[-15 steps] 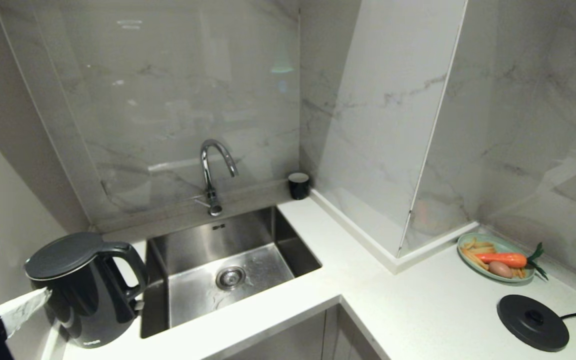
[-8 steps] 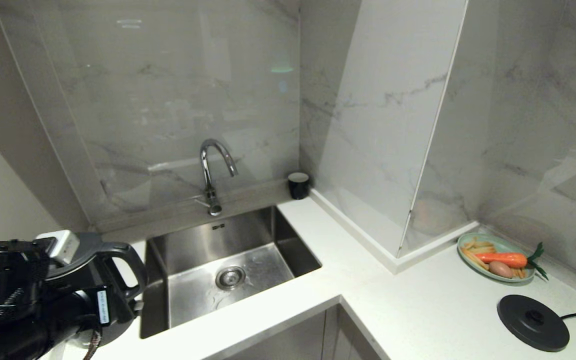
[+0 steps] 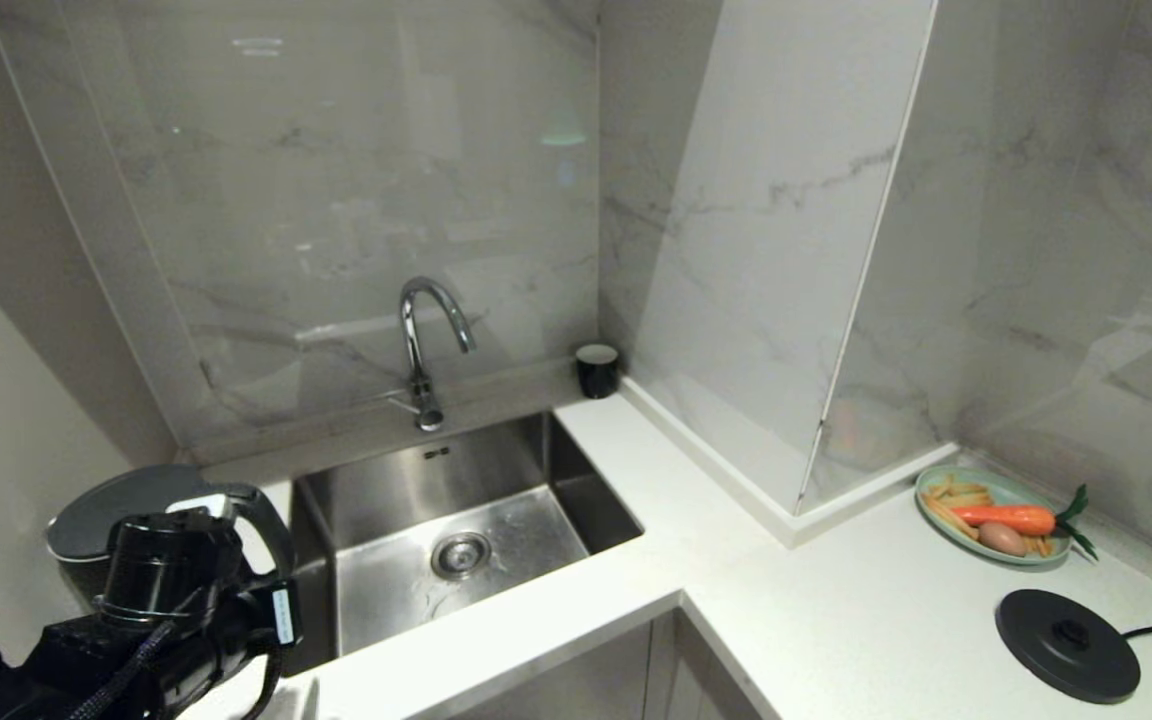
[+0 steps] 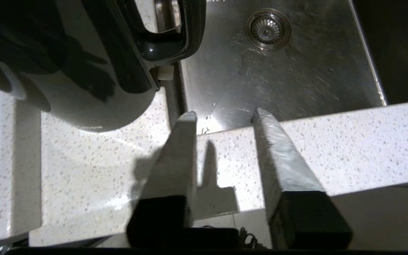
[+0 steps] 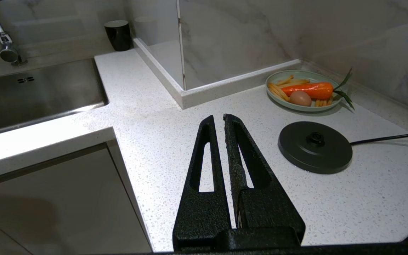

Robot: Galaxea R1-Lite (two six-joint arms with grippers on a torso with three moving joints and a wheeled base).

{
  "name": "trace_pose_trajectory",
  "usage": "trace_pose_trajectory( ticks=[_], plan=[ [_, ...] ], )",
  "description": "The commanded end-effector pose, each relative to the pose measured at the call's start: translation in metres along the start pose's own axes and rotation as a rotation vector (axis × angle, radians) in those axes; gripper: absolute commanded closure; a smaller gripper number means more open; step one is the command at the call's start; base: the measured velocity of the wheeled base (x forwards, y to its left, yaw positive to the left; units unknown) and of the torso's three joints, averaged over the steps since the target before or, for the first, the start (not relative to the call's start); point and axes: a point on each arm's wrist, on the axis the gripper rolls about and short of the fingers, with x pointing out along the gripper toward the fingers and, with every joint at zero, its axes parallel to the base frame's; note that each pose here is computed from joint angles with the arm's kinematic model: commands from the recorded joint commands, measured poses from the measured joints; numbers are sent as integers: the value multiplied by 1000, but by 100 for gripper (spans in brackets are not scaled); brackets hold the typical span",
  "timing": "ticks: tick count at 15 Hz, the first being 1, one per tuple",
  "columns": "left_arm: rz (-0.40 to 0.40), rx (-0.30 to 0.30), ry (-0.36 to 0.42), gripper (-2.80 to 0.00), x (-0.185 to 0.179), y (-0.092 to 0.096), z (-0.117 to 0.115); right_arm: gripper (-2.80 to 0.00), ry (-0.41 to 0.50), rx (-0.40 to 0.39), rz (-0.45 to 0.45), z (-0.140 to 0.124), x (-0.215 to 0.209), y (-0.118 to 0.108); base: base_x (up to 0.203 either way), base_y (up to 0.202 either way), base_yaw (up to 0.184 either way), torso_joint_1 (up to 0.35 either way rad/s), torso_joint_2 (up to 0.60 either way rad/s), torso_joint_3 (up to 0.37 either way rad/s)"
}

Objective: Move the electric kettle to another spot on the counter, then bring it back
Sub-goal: Grab the kettle

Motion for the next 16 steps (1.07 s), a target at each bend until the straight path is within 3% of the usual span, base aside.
trace_pose_trajectory(
  ticks=[1,6,16],
  plan=[
    [12,4,18,-280,16,-2,-11,0,1,0,0,0,0,0,0,0,0,0,0,0],
    [-6,-8,-43,-280,26,-8,6,0,1,0,0,0,0,0,0,0,0,0,0,0],
    [34,10,-77,-280,70,-11,27,0,1,3,-1,0,0,0,0,0,0,0,0,0]
  ],
)
